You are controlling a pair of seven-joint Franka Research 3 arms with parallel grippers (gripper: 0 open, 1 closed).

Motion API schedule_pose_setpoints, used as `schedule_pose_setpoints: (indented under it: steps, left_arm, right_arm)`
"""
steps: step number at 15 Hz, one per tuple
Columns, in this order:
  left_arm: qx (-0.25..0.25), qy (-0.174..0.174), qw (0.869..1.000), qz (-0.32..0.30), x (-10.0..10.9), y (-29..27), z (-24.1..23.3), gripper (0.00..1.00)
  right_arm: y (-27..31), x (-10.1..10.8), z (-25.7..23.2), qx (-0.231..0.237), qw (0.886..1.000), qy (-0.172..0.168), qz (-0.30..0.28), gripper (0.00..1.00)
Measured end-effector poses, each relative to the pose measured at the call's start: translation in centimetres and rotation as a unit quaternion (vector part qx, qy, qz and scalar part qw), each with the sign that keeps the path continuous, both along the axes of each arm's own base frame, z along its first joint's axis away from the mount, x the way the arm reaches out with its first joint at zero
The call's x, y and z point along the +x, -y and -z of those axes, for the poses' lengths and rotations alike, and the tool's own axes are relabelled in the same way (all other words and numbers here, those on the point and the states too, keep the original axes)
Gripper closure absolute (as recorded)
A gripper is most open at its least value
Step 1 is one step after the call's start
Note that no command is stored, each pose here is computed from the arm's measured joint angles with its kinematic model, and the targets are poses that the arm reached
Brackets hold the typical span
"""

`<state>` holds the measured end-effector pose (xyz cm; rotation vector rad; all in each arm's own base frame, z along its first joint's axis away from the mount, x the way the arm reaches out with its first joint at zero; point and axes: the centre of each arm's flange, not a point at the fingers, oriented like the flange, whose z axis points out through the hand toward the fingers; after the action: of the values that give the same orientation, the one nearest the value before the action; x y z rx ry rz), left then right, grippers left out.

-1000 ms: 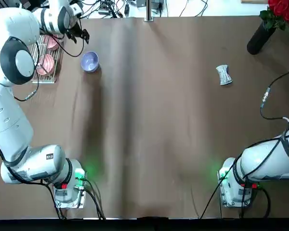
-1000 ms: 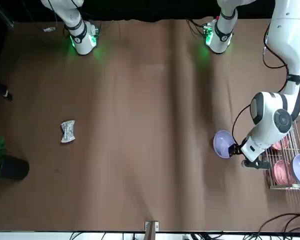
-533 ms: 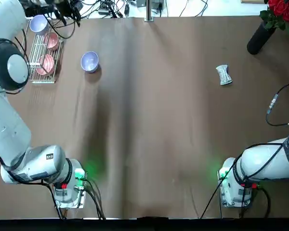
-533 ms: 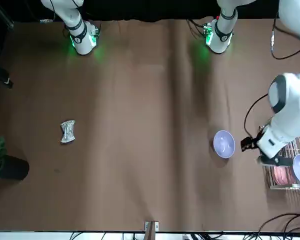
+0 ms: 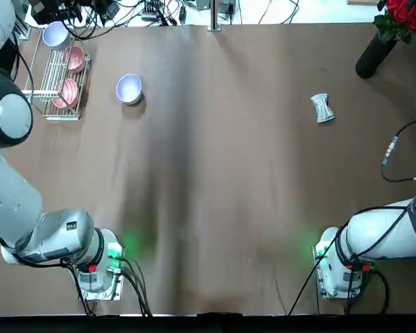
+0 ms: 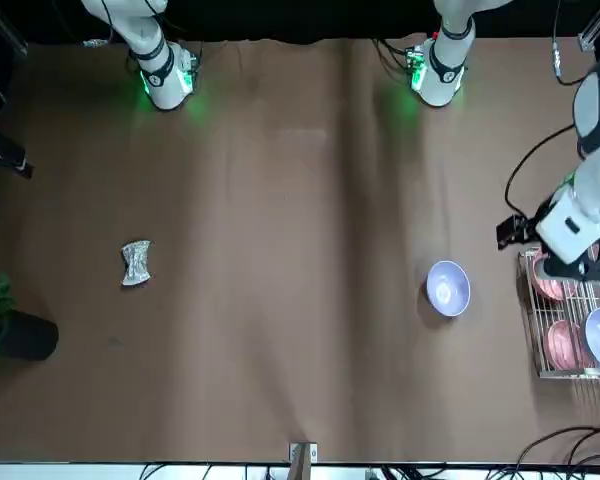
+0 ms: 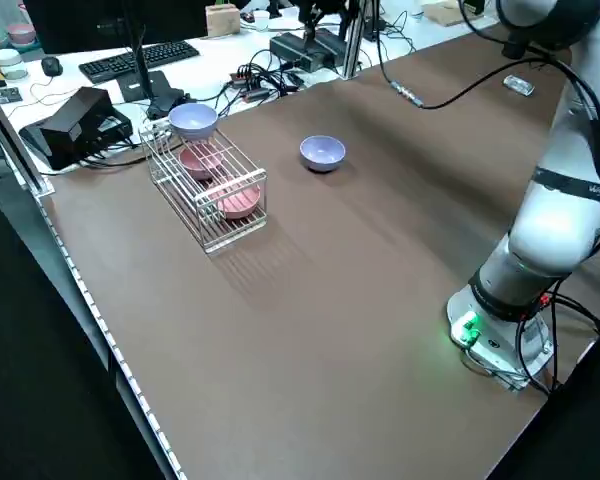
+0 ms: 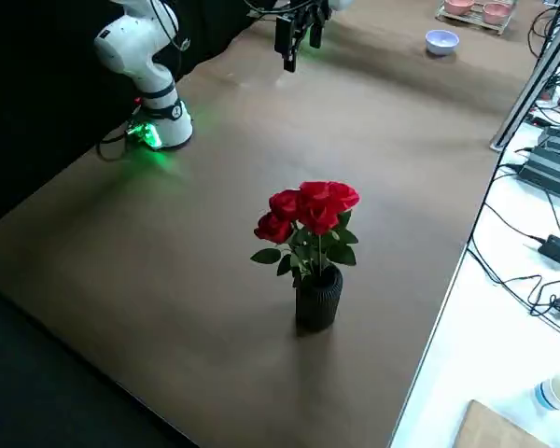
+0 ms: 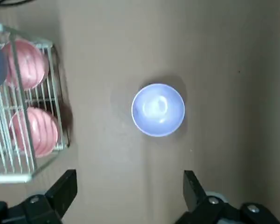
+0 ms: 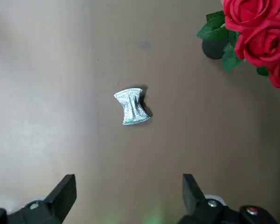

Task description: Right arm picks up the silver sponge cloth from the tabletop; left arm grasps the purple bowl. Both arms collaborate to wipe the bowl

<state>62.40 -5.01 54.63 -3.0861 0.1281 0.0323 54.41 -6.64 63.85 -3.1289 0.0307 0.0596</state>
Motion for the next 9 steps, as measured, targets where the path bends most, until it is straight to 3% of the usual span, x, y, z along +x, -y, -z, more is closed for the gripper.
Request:
schedule_pose_setpoints:
  steps: [5,9]
  left_arm:
    - [-0.032,0.007,0.998,-0.046,-2.0,1.4,-3.2,0.0]
    - [-0.032,0.032,0.998,-0.048,-2.6,3.1,-1.9,0.0]
  right_arm:
    - [0.0,-0.1,0.1,0.0,1.0,-0.005,0.002,0.0]
    - [-0.1,0.0,0.1,0.0,1.0,-0.002,0.002,0.0]
